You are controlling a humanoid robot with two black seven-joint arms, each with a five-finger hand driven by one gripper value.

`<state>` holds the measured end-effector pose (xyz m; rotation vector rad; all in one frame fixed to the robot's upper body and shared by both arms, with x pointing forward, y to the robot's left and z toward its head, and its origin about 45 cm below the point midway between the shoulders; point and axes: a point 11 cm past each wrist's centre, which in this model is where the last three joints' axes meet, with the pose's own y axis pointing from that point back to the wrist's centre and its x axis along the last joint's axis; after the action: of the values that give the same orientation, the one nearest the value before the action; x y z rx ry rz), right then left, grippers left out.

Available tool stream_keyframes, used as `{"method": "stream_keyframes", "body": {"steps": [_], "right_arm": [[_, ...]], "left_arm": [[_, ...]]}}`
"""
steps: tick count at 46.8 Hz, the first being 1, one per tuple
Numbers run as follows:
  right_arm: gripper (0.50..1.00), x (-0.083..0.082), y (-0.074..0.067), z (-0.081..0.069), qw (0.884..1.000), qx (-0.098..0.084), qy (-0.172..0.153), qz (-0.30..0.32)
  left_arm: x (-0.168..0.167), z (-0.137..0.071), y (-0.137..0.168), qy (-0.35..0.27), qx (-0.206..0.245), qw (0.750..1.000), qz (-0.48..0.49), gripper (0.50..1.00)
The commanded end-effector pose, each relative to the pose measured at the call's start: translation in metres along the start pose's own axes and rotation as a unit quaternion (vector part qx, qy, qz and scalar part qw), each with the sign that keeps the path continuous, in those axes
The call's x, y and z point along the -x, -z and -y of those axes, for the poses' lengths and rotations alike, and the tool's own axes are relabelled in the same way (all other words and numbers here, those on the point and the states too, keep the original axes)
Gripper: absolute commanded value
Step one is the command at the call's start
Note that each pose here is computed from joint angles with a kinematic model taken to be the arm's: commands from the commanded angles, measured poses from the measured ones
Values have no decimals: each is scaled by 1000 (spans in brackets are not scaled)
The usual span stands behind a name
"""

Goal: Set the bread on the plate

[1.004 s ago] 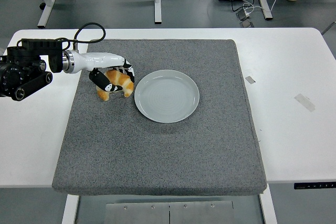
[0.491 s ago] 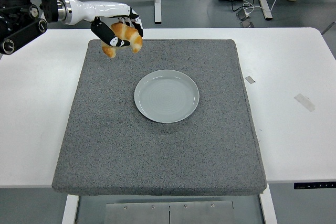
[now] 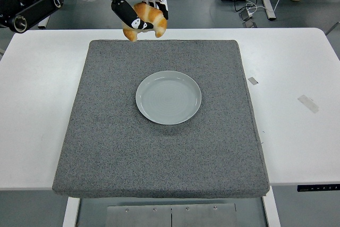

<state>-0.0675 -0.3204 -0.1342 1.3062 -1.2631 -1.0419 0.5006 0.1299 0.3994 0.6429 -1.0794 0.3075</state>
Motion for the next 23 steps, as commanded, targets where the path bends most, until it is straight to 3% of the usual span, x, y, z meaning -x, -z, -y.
{"method": "stream_keyframes", "body": {"steps": [1, 12, 23], "right_arm": [[1000, 0, 0, 0, 1000, 0, 0, 0], [1000, -1, 0, 0, 1000, 0, -1, 0], [1000, -1, 0, 0, 1000, 0, -1, 0]], "left_arm": [[4, 14, -13, 2, 16, 1000, 3, 500], [24, 48, -43, 20, 49, 998, 18, 500], [61, 66, -47, 43, 59, 997, 14, 500]]}}
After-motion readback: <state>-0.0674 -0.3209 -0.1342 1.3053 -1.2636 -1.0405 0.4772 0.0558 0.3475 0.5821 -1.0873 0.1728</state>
